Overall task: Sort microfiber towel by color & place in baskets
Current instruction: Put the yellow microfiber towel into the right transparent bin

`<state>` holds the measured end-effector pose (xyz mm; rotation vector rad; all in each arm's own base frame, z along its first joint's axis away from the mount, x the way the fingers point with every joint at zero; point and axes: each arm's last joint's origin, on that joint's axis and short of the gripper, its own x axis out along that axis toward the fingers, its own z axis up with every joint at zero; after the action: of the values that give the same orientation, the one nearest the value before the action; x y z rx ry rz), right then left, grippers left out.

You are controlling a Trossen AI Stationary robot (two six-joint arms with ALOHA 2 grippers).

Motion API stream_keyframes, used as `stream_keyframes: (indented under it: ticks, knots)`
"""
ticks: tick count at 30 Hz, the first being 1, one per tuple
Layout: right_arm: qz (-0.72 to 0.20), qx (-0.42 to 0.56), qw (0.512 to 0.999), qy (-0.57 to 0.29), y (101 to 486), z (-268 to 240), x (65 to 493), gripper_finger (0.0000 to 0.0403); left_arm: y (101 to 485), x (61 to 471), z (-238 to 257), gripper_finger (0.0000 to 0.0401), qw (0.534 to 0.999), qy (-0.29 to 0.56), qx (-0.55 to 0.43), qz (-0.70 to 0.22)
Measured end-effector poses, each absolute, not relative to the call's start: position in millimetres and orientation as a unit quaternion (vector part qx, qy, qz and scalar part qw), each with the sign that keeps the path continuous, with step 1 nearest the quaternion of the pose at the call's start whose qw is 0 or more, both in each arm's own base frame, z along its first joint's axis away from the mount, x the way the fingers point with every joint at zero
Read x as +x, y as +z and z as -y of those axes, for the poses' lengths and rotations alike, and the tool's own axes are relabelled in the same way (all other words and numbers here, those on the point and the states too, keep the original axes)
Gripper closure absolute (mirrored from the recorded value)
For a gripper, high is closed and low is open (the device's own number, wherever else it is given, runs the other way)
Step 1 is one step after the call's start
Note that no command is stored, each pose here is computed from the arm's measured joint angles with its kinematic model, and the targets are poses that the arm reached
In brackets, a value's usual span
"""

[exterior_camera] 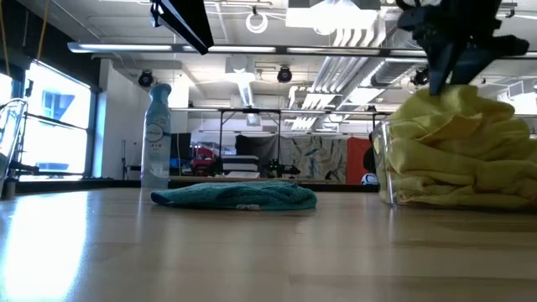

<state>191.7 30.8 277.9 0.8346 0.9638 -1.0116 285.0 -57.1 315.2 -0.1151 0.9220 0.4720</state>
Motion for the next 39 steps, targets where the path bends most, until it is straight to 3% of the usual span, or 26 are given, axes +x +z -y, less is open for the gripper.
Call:
stream_keyframes:
  ticks: [7, 14, 21, 31, 35, 39]
  knots:
    - [-0.38, 0.349, 0.727, -0.454, 299.2, -28.6, 196.4, 0.026, 315.2, 285.0, 57.0, 0.0269, 0.868, 0.222, -0.048, -0.442]
    - [-0.436, 0.394, 0.695, -0.414, 296.6, -33.3, 195.8, 0.0261, 315.2, 285.0, 56.9, 0.0269, 0.868, 0.22, -0.043, -0.444]
    - [-0.488, 0.369, 0.652, -0.448, 256.4, -26.8, 188.8, 0.0261, 314.8, 284.2, 56.7, 0.0269, 0.866, 0.221, -0.041, -0.448]
    - [-0.481, 0.449, 0.619, -0.427, 161.6, -14.9, 177.4, 0.0261, 314.6, 283.7, 56.5, 0.0269, 0.865, 0.218, -0.033, -0.452]
    - [-0.481, 0.457, 0.612, -0.43, 154.1, -14.9, 173.7, 0.0261, 314.6, 283.7, 56.6, 0.0269, 0.865, 0.218, -0.033, -0.452]
    - [-0.505, 0.438, 0.615, -0.417, 170.2, -15.7, 177.8, 0.0261, 314.6, 283.7, 56.6, 0.0269, 0.865, 0.218, -0.033, -0.452]
